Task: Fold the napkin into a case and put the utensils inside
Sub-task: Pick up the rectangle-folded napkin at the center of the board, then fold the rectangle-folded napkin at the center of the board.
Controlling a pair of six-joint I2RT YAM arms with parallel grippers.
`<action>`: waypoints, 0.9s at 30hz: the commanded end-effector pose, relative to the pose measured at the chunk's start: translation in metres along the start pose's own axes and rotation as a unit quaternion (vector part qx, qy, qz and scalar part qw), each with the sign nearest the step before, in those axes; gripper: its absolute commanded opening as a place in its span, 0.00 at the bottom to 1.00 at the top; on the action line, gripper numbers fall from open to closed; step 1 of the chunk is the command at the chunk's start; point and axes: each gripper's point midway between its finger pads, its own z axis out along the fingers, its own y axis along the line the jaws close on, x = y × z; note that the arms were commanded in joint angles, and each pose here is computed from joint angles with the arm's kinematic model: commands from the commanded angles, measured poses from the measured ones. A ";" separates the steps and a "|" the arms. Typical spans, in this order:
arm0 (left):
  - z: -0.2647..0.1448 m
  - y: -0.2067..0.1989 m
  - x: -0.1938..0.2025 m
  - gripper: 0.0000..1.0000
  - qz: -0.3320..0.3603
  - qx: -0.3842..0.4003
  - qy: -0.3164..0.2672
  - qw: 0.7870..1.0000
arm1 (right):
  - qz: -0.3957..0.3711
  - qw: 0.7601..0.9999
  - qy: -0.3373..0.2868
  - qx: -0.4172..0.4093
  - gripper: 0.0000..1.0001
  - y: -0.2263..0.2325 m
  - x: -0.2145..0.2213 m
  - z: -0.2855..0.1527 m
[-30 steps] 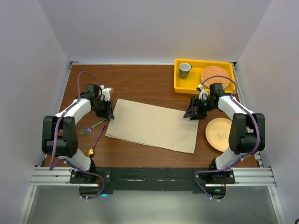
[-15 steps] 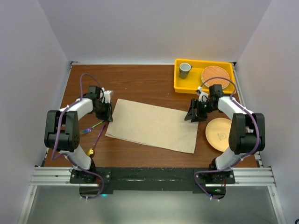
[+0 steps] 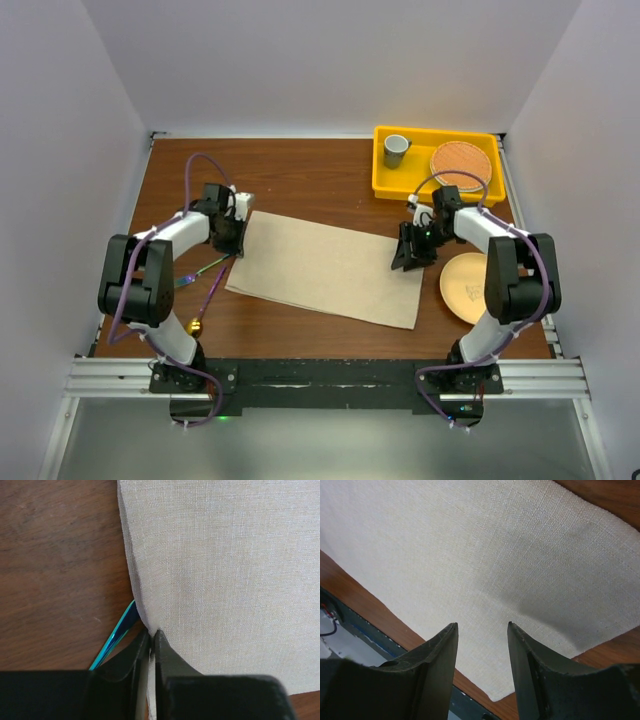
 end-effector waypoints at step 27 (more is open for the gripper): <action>-0.044 -0.348 -0.046 0.00 0.093 0.399 -0.027 0.912 | -0.009 0.988 -0.104 0.111 0.51 -0.011 -0.048 -0.081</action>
